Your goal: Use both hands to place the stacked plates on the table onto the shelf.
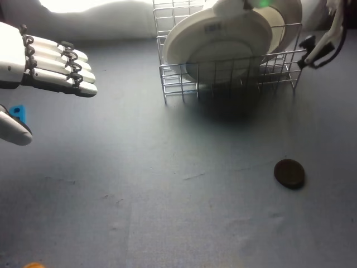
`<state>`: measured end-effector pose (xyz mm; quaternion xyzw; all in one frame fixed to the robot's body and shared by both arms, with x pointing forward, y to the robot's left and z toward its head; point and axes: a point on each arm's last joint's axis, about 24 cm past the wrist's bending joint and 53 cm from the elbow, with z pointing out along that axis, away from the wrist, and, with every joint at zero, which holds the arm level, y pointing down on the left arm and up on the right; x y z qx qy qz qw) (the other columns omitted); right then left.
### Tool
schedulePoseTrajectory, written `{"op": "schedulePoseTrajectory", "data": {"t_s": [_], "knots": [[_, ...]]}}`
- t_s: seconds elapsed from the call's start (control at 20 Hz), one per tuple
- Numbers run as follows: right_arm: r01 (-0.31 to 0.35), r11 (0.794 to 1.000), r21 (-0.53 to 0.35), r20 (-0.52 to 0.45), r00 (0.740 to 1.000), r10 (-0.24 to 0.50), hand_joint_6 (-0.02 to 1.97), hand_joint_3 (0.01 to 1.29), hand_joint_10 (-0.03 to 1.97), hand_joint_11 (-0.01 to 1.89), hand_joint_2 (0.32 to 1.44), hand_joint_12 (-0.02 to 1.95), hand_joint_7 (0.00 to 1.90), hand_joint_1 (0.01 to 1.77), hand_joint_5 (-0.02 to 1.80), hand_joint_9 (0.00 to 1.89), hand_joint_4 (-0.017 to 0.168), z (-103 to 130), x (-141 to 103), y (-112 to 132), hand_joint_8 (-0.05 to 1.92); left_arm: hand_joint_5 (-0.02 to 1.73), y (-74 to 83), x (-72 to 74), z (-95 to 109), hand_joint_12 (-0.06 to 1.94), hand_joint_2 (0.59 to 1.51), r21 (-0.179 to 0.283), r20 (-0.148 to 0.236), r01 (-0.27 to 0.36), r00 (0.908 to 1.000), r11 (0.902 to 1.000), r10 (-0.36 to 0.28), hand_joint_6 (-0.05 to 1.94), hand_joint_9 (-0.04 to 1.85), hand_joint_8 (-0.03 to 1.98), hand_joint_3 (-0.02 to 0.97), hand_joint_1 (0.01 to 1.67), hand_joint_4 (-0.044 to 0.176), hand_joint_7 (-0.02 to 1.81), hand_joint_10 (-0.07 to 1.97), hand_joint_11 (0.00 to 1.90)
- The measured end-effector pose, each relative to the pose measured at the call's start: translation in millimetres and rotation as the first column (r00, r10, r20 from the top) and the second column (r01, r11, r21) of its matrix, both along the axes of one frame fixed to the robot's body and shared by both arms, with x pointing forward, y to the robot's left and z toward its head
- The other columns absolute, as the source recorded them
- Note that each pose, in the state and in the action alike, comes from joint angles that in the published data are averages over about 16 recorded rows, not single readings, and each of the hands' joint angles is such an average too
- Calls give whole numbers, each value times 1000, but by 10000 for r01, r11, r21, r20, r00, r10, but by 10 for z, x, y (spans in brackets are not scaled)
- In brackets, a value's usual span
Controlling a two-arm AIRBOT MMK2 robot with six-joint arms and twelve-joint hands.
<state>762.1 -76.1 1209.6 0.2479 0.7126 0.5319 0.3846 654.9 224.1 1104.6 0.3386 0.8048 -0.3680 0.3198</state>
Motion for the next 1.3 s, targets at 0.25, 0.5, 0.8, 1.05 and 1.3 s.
{"op": "schedulePoseTrajectory", "data": {"t_s": [0.25, 0.5, 0.8, 1.05, 1.3], "knots": [[-332, 9990, -303, 892, 9954, 358, 140, 13, 70, 459, 1012, 1236, 1028, 1081, 914, 953, -2, 222, -146, -4, 7, 21, -43, -27, 6, -7, 1175, -27, 58, 154, 9999, 9999, -154, 13, 21, -7, 14, 15, 3, 21, 4, 16], [-632, 9948, -801, 1773, 9812, 766, 117, 13, 59, 431, 1023, 1246, 1017, 1006, 914, 939, -2, 431, -395, -64, 7, 22, -154, -107, 64, -1, 1178, -172, 255, 541, 9982, 9984, -536, 13, 24, -6, 14, 15, 3, 25, 4, 18], [-923, 9820, -1648, 2572, 9571, 1332, 167, 13, 177, 412, 1059, 1344, 964, 758, 869, 870, -2, 582, -771, -131, 94, 131, -375, -311, 183, 402, 1205, -437, 554, 1293, 9904, 9906, -1268, 149, 142, 137, 14, 29, 2, 155, 181, 55], [-1167, 9695, -2156, 3017, 9363, 1798, 668, 14, 711, 604, 1092, 1541, 945, 516, 843, 893, 0, 662, -1052, -116, 636, 304, -533, -493, 270, 998, 1231, -570, 796, 1877, 9799, 9806, -1830, 706, 357, 734, 14, 77, 14, 376, 776, 265], [-1387, 9549, -2626, 3400, 9128, 2261, 1242, 13, 1303, 1053, 1188, 1742, 1132, 370, 1025, 1127, 34, 686, -1231, -53, 1230, 749, -608, -598, 308, 1592, 1268, -579, 924, 2181, 9728, 9742, -2123, 1298, 897, 1337, 9, 246, 66, 898, 1380, 806]]}}
